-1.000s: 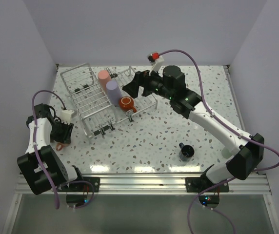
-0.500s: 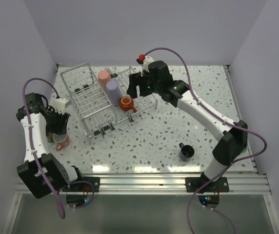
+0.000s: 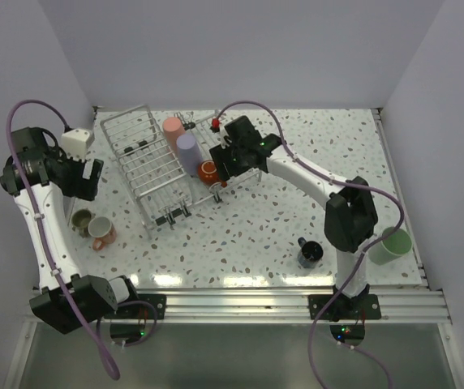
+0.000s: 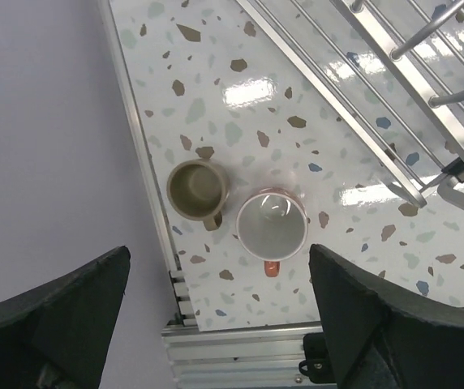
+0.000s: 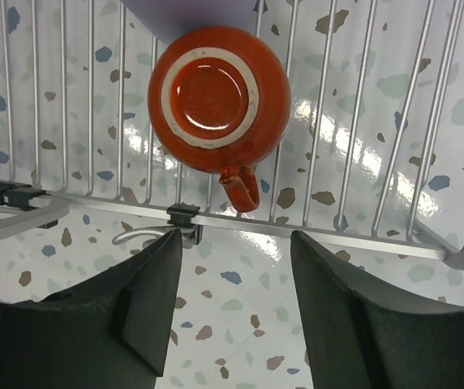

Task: Unload the cups from the dish rack

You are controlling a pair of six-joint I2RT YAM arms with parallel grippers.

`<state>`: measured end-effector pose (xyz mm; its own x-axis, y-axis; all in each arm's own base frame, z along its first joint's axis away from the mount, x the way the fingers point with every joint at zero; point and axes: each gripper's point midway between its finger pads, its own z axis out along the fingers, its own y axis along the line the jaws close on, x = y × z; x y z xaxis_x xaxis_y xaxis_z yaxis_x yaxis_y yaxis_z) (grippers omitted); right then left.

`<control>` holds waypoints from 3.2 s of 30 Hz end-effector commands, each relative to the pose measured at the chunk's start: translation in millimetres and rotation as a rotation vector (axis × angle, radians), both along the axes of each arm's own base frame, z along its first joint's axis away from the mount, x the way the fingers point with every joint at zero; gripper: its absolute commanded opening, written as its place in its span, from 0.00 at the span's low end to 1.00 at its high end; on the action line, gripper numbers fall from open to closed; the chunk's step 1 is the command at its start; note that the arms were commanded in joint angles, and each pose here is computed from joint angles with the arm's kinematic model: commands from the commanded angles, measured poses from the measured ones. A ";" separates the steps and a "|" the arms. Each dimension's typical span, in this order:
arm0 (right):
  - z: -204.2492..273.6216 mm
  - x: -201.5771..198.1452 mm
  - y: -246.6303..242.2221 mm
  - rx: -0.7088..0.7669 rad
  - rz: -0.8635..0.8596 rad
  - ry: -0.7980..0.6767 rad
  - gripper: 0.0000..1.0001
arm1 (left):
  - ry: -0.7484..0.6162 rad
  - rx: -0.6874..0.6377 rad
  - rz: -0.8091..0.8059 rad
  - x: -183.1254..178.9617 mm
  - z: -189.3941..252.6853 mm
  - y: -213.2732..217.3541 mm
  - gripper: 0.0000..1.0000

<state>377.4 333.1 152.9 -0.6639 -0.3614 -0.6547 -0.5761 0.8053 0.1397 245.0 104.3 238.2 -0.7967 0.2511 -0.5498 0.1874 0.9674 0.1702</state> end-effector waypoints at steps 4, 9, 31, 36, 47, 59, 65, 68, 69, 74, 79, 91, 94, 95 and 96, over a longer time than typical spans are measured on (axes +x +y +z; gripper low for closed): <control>-8.4 13.6 16.1 0.004 0.062 -0.020 0.57 | -0.182 0.034 0.070 16.2 63.0 5.3 1.00; -28.1 20.3 22.5 -0.005 0.068 -0.006 0.55 | -0.249 0.003 0.056 25.1 80.3 -1.3 1.00; -31.7 25.2 18.1 -0.018 0.067 -0.057 0.00 | -0.364 -0.011 -0.036 36.0 109.5 -14.9 1.00; -4.8 27.9 4.6 -0.047 0.037 -0.118 0.00 | -0.402 -0.024 -0.068 37.9 119.6 -21.8 0.99; 81.1 42.0 -18.5 0.013 -0.117 -0.304 0.00 | -0.485 -0.150 -0.170 45.1 137.0 -51.7 0.98; 192.8 32.0 -34.8 0.312 -0.241 -0.449 0.00 | -0.588 -0.360 -0.368 45.6 173.6 -101.3 0.90; 262.8 10.4 -38.9 0.574 -0.274 -0.528 0.00 | -0.564 -0.677 -0.494 50.9 183.1 -170.2 0.85; 271.1 2.5 -39.2 0.660 -0.291 -0.515 0.00 | -0.529 -0.827 -0.543 54.7 186.0 -202.5 0.85; 267.0 3.1 -39.3 0.667 -0.305 -0.502 0.00 | -0.543 -0.844 -0.566 62.0 185.4 -208.7 0.85; 232.3 13.8 -40.3 0.621 -0.386 -0.434 0.00 | -0.396 -0.996 -0.600 76.8 166.8 -259.7 0.82; 218.0 14.5 -38.5 0.689 -0.433 -0.394 0.00 | -0.272 -1.056 -0.687 80.3 151.9 -310.5 0.82; 192.2 21.6 -48.9 0.704 -0.581 -0.330 0.00 | -0.091 -1.205 -0.491 118.1 113.4 -339.6 0.72; 191.3 23.3 -50.2 0.733 -0.615 -0.321 0.00 | -0.071 -1.220 -0.434 125.0 104.0 -340.8 0.72; 190.1 23.9 -49.7 0.740 -0.621 -0.317 0.00 | -0.070 -1.226 -0.422 126.8 102.5 -340.9 0.72; 191.8 24.1 -49.6 0.753 -0.625 -0.317 0.00 | -0.072 -1.233 -0.416 128.9 101.0 -341.9 0.72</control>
